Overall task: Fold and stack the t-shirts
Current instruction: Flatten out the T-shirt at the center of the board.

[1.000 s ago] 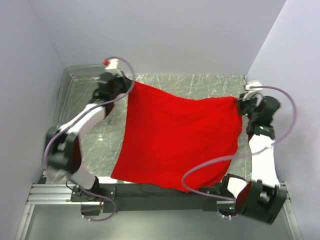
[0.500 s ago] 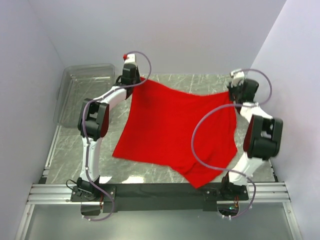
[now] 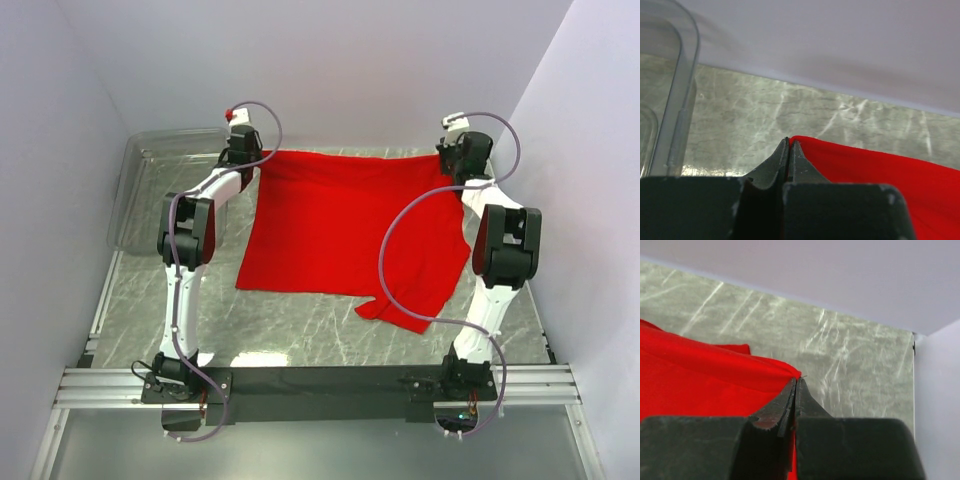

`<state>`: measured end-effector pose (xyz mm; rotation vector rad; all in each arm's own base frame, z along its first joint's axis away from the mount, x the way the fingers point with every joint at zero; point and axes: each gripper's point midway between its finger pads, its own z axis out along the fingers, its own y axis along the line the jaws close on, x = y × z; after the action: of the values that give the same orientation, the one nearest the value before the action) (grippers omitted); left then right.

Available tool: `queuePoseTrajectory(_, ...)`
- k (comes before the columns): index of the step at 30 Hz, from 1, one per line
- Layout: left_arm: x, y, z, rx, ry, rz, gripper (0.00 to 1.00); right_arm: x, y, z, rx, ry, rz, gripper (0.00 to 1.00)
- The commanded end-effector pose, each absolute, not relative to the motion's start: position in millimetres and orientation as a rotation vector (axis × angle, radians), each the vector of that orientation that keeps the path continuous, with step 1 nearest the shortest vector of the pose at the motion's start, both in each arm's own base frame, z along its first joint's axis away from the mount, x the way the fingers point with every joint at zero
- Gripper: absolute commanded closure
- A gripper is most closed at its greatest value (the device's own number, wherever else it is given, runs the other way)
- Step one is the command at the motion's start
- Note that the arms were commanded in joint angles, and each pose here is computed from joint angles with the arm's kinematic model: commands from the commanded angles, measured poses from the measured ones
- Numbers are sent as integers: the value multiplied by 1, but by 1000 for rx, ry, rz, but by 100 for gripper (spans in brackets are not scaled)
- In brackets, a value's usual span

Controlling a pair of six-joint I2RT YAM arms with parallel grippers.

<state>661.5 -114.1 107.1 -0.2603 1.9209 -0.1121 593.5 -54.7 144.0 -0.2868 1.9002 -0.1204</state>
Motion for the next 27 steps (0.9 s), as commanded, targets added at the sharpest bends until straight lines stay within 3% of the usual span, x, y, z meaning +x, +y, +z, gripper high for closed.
queuePoseTrajectory(1,676,-109,139,-297,1842,-151,99,614,-60,179,-259,1810,-144,100)
queuePoseTrajectory(27,679,-108,155,-224,1806,-203,99,603,-39,179,-377,1816,-41,100)
